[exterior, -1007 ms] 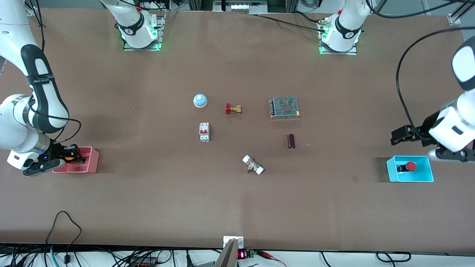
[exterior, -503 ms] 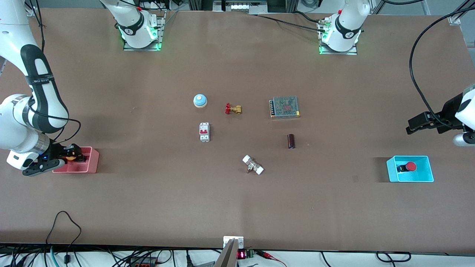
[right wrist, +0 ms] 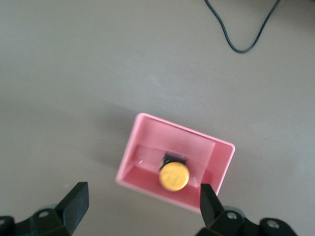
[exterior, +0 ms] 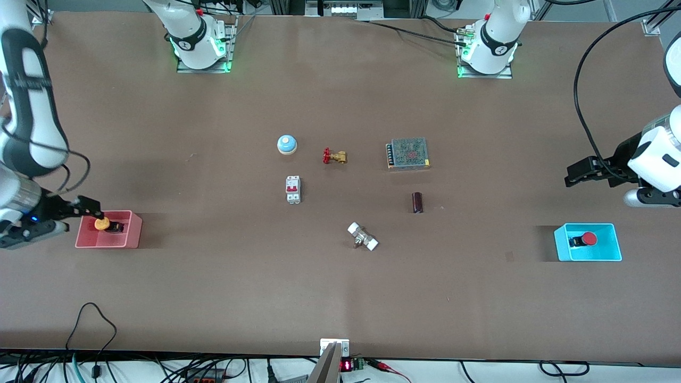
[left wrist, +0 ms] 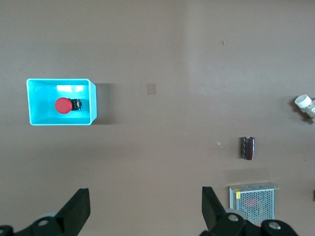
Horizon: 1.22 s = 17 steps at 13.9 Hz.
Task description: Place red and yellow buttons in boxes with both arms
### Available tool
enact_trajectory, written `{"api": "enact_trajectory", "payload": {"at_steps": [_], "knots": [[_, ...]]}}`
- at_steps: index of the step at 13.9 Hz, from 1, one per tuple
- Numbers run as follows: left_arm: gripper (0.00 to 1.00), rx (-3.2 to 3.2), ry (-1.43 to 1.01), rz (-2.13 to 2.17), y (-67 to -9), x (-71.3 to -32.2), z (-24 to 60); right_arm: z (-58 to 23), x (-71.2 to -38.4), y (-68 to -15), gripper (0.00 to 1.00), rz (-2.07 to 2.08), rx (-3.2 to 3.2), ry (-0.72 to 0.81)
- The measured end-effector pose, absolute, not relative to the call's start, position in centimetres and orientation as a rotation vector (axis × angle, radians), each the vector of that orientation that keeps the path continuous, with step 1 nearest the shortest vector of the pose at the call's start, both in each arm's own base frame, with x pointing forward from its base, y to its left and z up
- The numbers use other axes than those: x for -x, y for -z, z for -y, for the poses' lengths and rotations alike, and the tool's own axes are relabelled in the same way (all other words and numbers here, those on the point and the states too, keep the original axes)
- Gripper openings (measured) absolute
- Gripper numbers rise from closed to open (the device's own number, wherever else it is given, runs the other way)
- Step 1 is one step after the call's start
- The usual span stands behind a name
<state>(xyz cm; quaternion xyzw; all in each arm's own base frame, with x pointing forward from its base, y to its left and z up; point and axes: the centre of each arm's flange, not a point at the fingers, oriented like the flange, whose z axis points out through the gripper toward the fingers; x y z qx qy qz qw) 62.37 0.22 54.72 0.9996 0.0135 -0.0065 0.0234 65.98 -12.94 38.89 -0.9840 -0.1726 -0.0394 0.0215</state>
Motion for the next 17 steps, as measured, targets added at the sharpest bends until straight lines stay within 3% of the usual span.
{"api": "enact_trajectory", "payload": {"at_steps": [3,6,9,17], "knots": [[1.0,-3.094,0.026,-0.053,-54.7,-62.3,-0.7,7.6,-62.9,-48.9,1.0,0.44,3.062,0.084],[1.0,-3.094,0.009,-0.05,-55.5,-62.1,-0.5,2.9,-58.6,-55.4,1.0,0.205,3.082,-0.018],[1.0,-3.096,0.002,-0.06,-58.1,-61.2,-1.1,0.7,-55.5,-57.3,1.0,0.173,3.08,-0.149],[1.0,-3.096,0.028,-0.06,-59.6,-60.1,-1.1,-1.1,-55.6,-57.0,1.0,0.2,3.088,-0.148]]}}
